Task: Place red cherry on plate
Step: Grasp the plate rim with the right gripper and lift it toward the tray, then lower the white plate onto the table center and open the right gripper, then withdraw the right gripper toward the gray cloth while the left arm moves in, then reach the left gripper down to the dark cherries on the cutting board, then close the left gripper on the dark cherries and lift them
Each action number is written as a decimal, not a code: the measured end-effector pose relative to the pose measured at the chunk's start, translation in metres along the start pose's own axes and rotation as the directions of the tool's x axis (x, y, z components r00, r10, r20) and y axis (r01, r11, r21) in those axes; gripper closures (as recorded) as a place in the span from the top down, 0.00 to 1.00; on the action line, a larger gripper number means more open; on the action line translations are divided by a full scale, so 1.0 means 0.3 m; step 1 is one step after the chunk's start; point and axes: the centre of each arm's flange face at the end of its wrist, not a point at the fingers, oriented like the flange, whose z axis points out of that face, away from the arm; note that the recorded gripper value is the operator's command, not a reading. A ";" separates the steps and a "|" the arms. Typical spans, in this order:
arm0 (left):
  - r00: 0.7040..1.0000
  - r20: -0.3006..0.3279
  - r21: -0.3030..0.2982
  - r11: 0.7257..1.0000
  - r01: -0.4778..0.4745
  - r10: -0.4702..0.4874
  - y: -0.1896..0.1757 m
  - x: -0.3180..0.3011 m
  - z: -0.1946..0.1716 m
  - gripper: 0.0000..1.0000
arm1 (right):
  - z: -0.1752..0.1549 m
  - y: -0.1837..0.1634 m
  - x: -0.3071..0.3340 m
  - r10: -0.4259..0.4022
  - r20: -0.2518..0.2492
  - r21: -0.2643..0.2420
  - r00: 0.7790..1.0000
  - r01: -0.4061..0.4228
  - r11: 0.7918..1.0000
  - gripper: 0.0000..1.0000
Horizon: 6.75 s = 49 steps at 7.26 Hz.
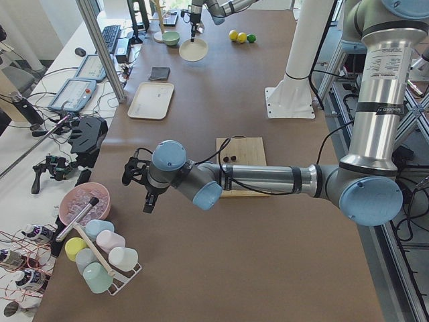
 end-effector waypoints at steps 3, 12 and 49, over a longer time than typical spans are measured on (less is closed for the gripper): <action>1.000 0.000 -0.002 1.000 0.001 -0.001 0.001 -0.001 0.002 0.99 | -0.042 -0.114 -0.257 0.084 0.104 0.002 0.991 -0.085 0.996 0.00; 1.000 0.002 -0.003 1.000 0.008 -0.008 -0.007 -0.004 0.009 0.99 | 0.463 0.299 -1.436 0.124 0.172 0.035 0.977 -0.132 0.991 0.00; 0.949 0.212 -0.100 0.960 0.260 -0.235 0.778 1.202 0.370 0.00 | 0.170 -0.056 -1.025 0.189 0.165 0.036 0.968 -0.198 0.980 1.00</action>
